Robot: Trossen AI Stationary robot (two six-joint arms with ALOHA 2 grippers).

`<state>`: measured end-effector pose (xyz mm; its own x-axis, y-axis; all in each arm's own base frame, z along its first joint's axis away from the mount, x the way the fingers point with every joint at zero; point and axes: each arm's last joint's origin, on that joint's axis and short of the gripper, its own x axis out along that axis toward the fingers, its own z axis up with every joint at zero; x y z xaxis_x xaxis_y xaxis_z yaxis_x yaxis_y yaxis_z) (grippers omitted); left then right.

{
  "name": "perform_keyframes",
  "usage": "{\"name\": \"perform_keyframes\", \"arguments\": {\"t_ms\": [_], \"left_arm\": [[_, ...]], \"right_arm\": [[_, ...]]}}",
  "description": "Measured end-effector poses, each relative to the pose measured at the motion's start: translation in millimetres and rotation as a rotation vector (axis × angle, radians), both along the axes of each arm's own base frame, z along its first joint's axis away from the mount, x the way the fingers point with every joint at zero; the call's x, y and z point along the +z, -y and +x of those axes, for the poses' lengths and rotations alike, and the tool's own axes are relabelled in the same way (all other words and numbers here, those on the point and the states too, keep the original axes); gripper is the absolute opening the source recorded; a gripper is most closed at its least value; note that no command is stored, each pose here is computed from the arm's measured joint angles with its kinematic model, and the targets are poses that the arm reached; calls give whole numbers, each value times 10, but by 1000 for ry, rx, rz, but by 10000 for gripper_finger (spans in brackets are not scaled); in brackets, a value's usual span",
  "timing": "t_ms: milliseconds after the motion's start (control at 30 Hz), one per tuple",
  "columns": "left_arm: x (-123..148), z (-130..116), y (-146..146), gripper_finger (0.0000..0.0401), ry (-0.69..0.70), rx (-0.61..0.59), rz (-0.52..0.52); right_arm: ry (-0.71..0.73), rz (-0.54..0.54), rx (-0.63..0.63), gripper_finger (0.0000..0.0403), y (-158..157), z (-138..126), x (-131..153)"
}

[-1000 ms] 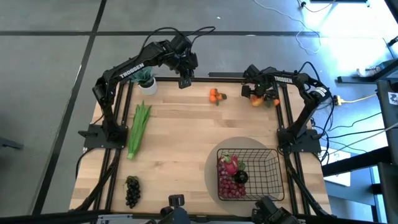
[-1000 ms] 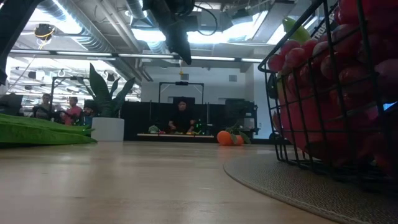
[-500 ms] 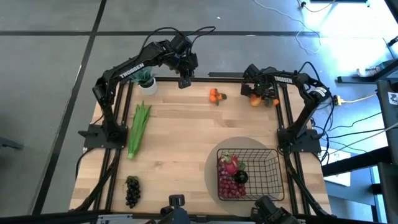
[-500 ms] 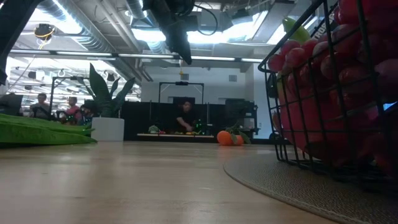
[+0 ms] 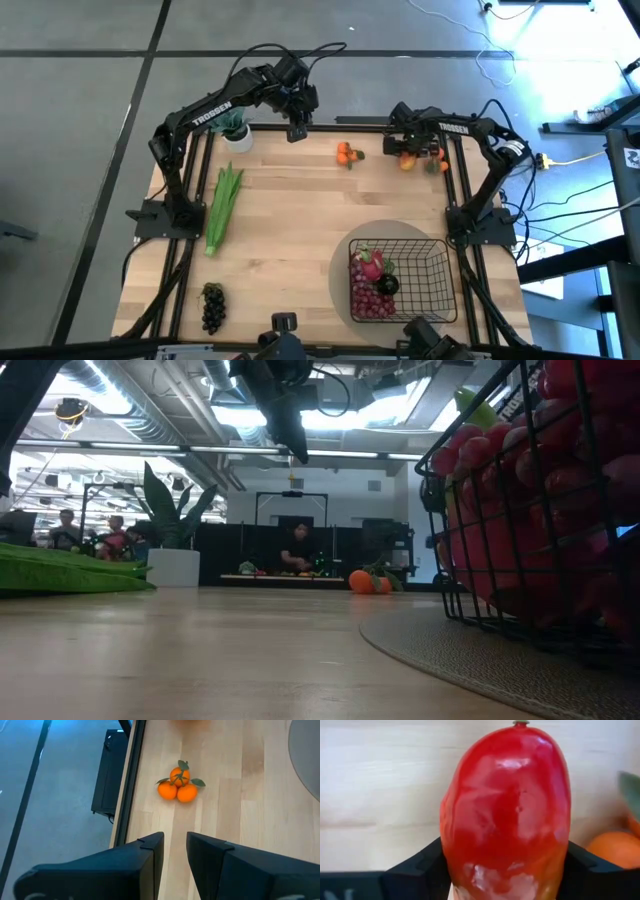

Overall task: Build produce basket
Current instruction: Put the red mango into the black wire basket

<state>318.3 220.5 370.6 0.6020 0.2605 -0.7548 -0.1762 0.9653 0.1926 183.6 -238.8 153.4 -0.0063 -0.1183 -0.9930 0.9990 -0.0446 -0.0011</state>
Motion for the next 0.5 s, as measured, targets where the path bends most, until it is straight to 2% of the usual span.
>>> {"name": "perform_keyframes", "arguments": {"t_ms": [233,500], "left_arm": [[0,-1,-1,71,0,0,0],[-1,-55,-74,71,-2,24,-1]], "right_arm": [[-12,20,182,234,-94,286,301],[-64,77,392,234,-376,632,878]]}}
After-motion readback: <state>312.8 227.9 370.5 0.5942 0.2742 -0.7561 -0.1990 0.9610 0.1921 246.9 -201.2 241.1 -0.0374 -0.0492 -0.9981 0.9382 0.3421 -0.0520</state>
